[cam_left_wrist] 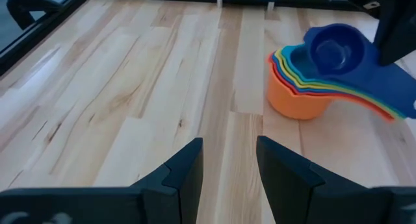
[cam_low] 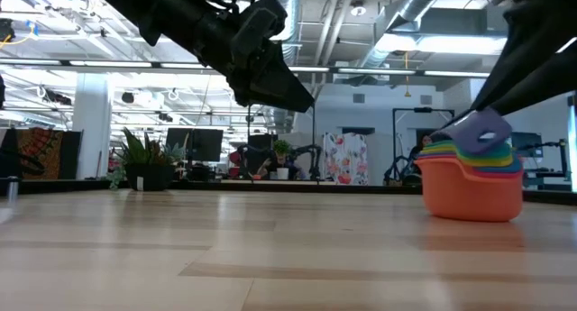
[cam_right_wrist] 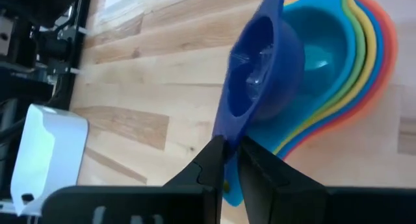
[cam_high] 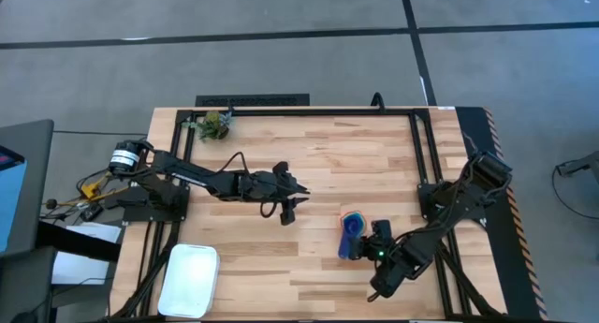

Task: Nest measuring cups in basket
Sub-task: Stack the dark blue measuring cup on top of the light blue measuring cup, then put the nested measuring cups into the white bin

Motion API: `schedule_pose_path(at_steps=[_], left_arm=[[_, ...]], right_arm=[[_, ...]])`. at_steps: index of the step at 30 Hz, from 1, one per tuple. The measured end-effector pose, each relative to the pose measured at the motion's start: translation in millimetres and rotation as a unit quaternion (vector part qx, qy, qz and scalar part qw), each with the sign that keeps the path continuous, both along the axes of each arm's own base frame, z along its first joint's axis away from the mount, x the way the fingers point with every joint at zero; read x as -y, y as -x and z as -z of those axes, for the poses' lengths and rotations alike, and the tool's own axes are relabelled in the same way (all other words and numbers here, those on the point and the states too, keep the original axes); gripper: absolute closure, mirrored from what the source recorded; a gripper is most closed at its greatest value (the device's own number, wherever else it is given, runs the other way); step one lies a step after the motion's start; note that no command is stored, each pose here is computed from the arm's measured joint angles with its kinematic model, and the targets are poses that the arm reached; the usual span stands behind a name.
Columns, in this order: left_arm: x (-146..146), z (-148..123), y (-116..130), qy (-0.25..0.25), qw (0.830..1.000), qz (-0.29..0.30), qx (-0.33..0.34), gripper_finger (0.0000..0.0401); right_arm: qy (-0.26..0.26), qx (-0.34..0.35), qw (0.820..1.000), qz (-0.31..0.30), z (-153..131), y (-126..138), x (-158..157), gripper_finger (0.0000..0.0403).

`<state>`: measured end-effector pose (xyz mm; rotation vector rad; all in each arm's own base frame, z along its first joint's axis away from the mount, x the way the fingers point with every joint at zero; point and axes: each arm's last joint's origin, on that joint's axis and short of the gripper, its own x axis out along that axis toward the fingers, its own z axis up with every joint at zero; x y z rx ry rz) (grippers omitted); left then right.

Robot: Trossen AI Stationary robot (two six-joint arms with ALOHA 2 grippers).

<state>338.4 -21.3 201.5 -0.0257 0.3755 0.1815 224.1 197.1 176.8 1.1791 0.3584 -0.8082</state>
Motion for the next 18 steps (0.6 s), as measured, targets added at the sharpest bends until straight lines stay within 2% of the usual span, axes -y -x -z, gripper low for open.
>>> schedule_pose_path(at_steps=[5,12,18], left_arm=[[-0.4,-0.1,-0.1,0.0,1.0,0.0,0.0,0.0269],[-0.4,-0.2,-0.1,0.003,1.0,-0.001,0.001,0.0269],[-0.3,1.2,0.5,0.005,1.0,-0.001,-0.006,0.0269]], right_arm=[[0.0,0.001,1.0,-0.012,-4.8,6.1,-3.0,0.0336],[0.035,-0.035,0.999,-0.015,-11.1,16.9,6.5,0.0336],[0.042,-0.076,0.996,-0.017,-14.1,22.0,14.2,0.0336]])
